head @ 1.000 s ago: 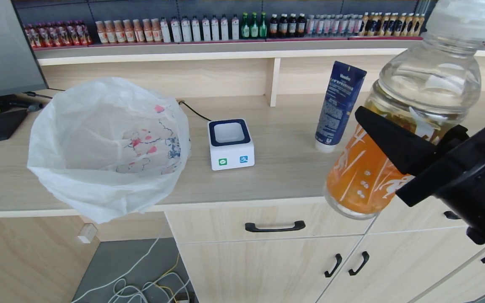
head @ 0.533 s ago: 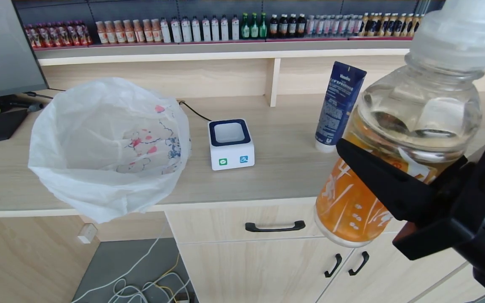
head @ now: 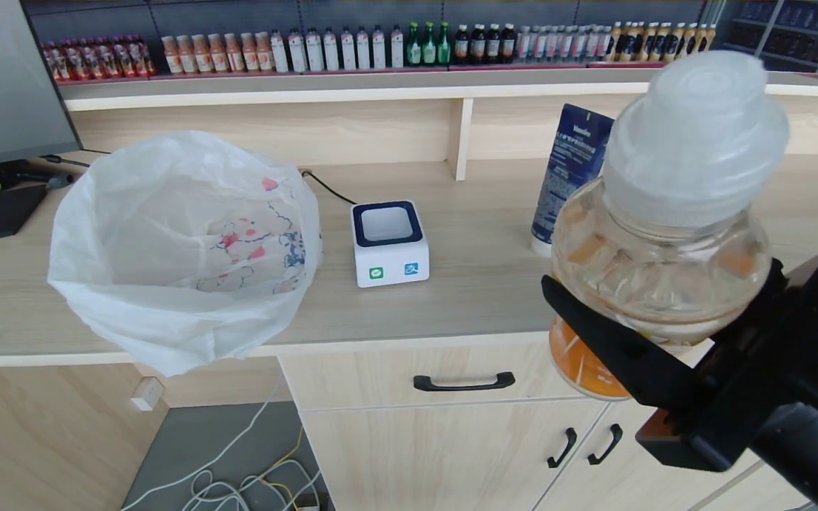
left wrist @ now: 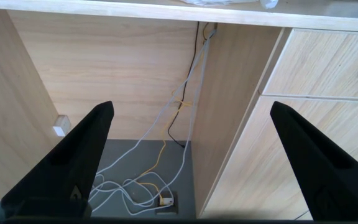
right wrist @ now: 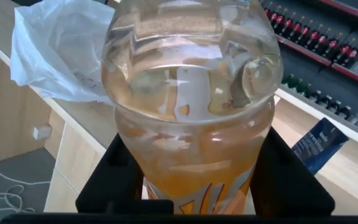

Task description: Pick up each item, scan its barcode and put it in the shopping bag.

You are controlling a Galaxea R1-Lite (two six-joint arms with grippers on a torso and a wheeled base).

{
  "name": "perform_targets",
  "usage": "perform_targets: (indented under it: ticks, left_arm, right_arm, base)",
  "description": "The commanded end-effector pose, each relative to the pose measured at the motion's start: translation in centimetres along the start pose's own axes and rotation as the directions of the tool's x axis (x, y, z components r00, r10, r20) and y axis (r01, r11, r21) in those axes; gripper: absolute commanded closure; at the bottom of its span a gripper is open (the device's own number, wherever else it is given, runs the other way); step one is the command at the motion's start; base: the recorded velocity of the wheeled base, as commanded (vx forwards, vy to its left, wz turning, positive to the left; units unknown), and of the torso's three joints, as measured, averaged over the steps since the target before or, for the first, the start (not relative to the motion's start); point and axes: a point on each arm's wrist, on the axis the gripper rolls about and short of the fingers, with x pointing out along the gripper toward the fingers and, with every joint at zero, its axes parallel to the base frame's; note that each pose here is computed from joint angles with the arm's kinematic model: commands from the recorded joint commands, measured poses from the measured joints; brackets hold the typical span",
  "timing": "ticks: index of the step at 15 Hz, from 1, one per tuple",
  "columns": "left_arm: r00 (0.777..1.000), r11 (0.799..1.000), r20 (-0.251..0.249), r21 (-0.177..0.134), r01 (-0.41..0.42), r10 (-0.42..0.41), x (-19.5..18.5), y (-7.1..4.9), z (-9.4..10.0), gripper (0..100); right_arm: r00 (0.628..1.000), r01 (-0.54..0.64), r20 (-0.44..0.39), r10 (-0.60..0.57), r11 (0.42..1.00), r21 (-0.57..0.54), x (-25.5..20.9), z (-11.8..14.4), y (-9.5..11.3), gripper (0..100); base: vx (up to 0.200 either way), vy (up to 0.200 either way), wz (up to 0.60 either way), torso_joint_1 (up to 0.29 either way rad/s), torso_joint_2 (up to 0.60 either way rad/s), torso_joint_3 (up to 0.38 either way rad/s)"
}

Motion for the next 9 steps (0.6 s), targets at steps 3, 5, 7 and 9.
perform_targets:
  ticks: [3, 5, 7, 9]
  left_arm:
    - [1.0, 1.0, 0.0, 0.0, -0.001, 0.001, 0.0, 0.0, 0.0, 0]
    - [1.0, 1.0, 0.0, 0.0, -0.001, 0.001, 0.0, 0.0, 0.0, 0]
    - [1.0, 1.0, 0.0, 0.0, -0.001, 0.001, 0.0, 0.0, 0.0, 0]
    - [1.0, 1.0, 0.0, 0.0, -0.001, 0.001, 0.0, 0.0, 0.0, 0]
  right_arm:
    - [0.996, -0.073, 0.031, 0.078, 0.989, -0.128, -0.2, 0.5, 1.4, 100]
    - [0.98, -0.175, 0.055, 0.19, 0.963, -0.205, -0.3, 1.1, 4.2, 100]
    - [0.964, -0.226, 0.078, 0.254, 0.937, -0.267, 0.2, 1.7, 6.2, 100]
    - [0.931, -0.294, 0.129, 0.34, 0.913, -0.284, 0.6, 1.8, 7.5, 100]
  base:
    - [0.0, 0.0, 0.0, 0.0, 0.0, 0.0]
    - [0.0, 0.0, 0.0, 0.0, 0.0, 0.0]
    - [0.0, 0.0, 0.0, 0.0, 0.0, 0.0]
    - [0.0, 0.0, 0.0, 0.0, 0.0, 0.0]
